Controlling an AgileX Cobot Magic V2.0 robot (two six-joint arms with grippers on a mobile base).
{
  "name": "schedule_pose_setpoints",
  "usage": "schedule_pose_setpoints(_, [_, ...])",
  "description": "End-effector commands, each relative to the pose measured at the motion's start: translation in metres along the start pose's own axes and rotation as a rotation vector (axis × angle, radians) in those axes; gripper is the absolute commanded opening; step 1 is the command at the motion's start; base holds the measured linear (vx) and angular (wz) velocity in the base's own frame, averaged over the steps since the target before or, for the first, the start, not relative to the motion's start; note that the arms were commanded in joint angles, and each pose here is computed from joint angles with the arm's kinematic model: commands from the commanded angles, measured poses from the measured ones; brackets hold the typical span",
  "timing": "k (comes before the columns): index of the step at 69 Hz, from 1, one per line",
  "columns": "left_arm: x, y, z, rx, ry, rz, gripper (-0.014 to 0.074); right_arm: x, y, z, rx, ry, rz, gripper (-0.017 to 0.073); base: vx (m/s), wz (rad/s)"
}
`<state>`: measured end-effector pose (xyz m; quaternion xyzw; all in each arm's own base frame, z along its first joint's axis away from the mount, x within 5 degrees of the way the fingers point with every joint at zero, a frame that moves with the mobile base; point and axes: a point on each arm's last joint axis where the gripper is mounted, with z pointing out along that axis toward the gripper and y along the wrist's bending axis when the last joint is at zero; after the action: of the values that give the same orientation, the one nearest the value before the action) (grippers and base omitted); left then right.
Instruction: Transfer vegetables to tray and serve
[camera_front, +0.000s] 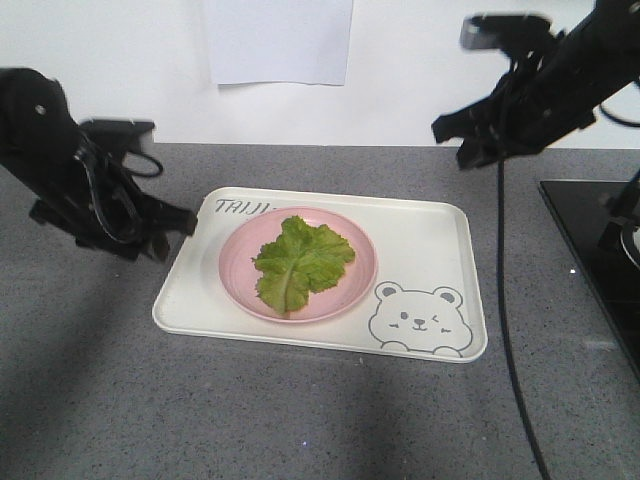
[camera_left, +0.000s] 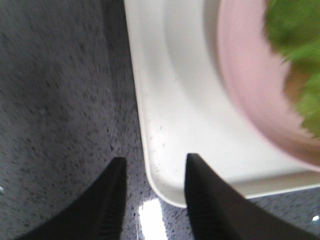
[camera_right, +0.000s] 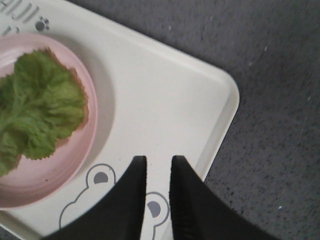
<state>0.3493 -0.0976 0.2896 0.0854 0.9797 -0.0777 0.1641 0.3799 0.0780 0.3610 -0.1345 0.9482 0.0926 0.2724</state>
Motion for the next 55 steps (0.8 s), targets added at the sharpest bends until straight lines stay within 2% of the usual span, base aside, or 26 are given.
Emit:
schedule_pose_setpoints(1, [-0.006,-0.008,-0.058,0.030,-0.259,0.008,0.0115,-0.010,0.008,-0.055,0.015,-0.219,-0.061,-0.0015,0.00,0.00])
schedule_pose_setpoints(9, [-0.005,-0.011,-0.098,0.043,-0.461,0.017,-0.0009,-0.009,0.016,-0.086,0.003,-0.310,-0.107,-0.0008,0.00,0.00])
schedule_pose_setpoints(24, [0.014,-0.016,-0.173,0.072,-0.770,0.031,-0.0008,0.001,0.031,-0.144,-0.025,-0.477,-0.177,-0.0006,0.00,0.00])
schedule_pose_setpoints(32, [0.029,-0.017,-0.202,0.080,-0.857,0.038,-0.0008,0.009,0.036,-0.171,-0.012,-0.547,-0.199,-0.0005,0.00,0.00])
schedule_pose_setpoints(41, [0.045,-0.017,-0.221,0.081,-0.918,0.055,-0.0008,0.026,0.038,-0.181,0.009,-0.615,-0.227,-0.0004,0.00,0.00])
schedule_pose_setpoints(47, [0.055,-0.016,-0.222,0.075,-0.952,0.066,-0.0008,0.047,0.037,-0.175,0.023,-0.636,-0.215,-0.0004,0.00,0.00])
schedule_pose_setpoints(55, [0.074,-0.012,-0.201,0.079,-0.944,0.050,-0.0008,0.086,0.034,-0.152,0.050,-0.622,-0.209,-0.0004,0.00,0.00])
